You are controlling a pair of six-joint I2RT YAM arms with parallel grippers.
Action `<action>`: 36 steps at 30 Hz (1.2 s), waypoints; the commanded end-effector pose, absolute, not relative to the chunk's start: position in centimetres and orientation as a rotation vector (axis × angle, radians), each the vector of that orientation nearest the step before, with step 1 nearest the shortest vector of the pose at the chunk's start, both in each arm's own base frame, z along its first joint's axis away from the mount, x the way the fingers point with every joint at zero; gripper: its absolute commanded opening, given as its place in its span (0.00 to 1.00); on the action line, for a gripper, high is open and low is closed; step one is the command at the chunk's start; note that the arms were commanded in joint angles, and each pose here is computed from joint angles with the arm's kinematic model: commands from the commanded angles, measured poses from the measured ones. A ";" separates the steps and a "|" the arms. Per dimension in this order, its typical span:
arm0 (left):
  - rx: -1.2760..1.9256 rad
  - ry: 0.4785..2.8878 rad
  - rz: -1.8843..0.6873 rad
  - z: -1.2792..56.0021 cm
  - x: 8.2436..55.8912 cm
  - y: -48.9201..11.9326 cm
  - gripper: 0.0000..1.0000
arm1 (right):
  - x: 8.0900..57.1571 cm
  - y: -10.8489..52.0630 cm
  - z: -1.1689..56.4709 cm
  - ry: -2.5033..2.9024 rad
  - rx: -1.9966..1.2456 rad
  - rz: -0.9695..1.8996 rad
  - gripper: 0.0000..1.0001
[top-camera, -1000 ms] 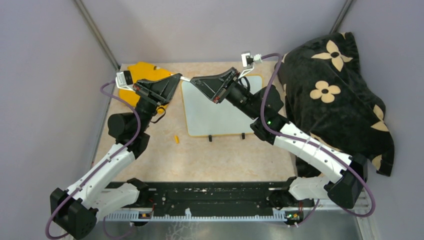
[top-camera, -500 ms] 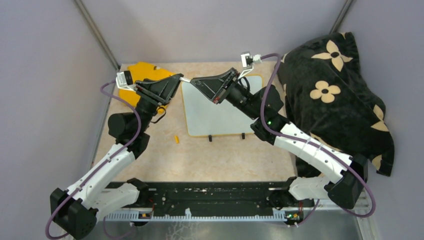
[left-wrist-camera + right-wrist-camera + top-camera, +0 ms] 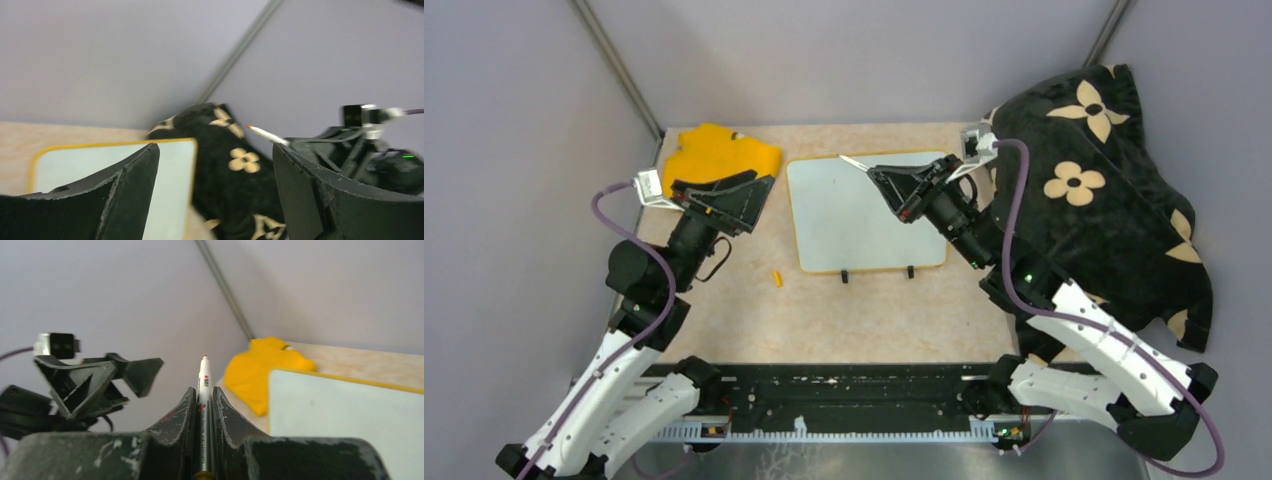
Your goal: Write a sentence on the whiteboard
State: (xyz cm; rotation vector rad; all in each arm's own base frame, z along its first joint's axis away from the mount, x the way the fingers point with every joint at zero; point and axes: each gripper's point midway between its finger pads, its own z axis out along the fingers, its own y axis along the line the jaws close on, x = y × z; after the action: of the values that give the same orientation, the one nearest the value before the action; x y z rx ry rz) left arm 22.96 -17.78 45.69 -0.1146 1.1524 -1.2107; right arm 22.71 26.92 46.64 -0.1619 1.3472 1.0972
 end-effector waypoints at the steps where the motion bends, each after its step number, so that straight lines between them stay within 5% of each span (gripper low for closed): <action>1: 0.025 1.574 -0.680 34.6 26.7 -15.8 0.88 | 25.0 22.8 39.6 1.546 -0.165 0.712 0.00; 9: 0.268 1.785 -0.453 27.1 27.6 -15.8 0.88 | 24.9 20.4 34.3 1.636 -0.204 0.543 0.00; 26: 0.265 1.623 -0.723 27.6 30.0 -21.0 0.95 | 24.6 23.3 32.2 1.623 -0.332 0.528 0.00; 36: 0.090 1.810 -0.812 22.5 32.5 -17.5 0.94 | 23.9 22.7 31.0 1.618 -0.321 0.551 0.00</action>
State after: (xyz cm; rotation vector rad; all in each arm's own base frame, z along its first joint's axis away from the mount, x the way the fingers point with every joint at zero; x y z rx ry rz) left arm 32.95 -16.67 23.76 0.1064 1.7761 -0.6767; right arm 24.24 22.90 28.44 -0.3669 1.7033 0.5001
